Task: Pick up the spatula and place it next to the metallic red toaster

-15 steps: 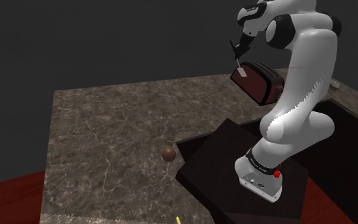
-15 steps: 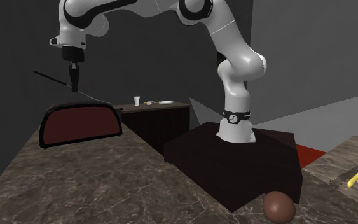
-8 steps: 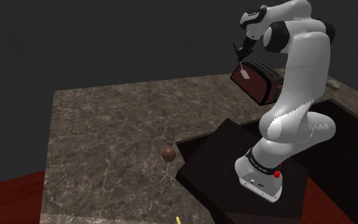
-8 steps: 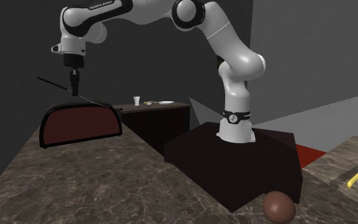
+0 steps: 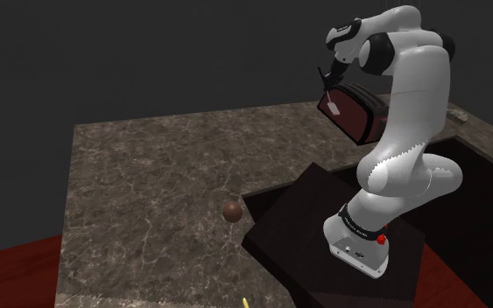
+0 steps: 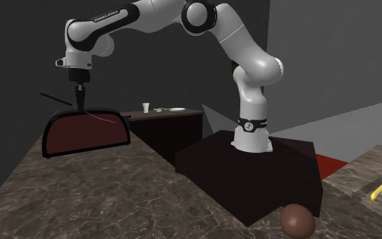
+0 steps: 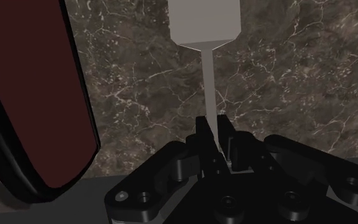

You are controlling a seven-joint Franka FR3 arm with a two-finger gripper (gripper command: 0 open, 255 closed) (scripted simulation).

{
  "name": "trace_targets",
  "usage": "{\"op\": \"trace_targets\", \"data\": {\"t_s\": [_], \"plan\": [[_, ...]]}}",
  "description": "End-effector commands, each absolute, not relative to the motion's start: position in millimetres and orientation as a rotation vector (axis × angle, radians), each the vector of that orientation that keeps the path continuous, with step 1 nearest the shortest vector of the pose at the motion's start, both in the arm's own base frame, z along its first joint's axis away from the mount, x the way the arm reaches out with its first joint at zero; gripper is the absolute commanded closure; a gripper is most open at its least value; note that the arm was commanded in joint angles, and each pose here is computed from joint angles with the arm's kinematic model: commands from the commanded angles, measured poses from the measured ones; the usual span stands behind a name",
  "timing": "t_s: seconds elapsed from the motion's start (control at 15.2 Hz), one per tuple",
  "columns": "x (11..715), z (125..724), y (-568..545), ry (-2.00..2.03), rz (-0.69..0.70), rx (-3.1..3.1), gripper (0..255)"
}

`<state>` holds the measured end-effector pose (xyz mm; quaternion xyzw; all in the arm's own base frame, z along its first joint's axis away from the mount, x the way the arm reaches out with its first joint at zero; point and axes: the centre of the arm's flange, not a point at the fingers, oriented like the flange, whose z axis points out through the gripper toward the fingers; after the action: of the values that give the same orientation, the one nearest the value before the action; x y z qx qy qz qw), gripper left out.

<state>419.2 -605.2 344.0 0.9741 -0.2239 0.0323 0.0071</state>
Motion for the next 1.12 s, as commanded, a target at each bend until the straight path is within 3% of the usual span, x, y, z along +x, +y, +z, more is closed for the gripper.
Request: {"op": "trace_targets", "data": {"t_s": [0.0,1.06], "plan": [[419,333,-605,-0.7,0.101,3.046,255],[419,248,-605,-0.7,0.101,3.046,255]]}}
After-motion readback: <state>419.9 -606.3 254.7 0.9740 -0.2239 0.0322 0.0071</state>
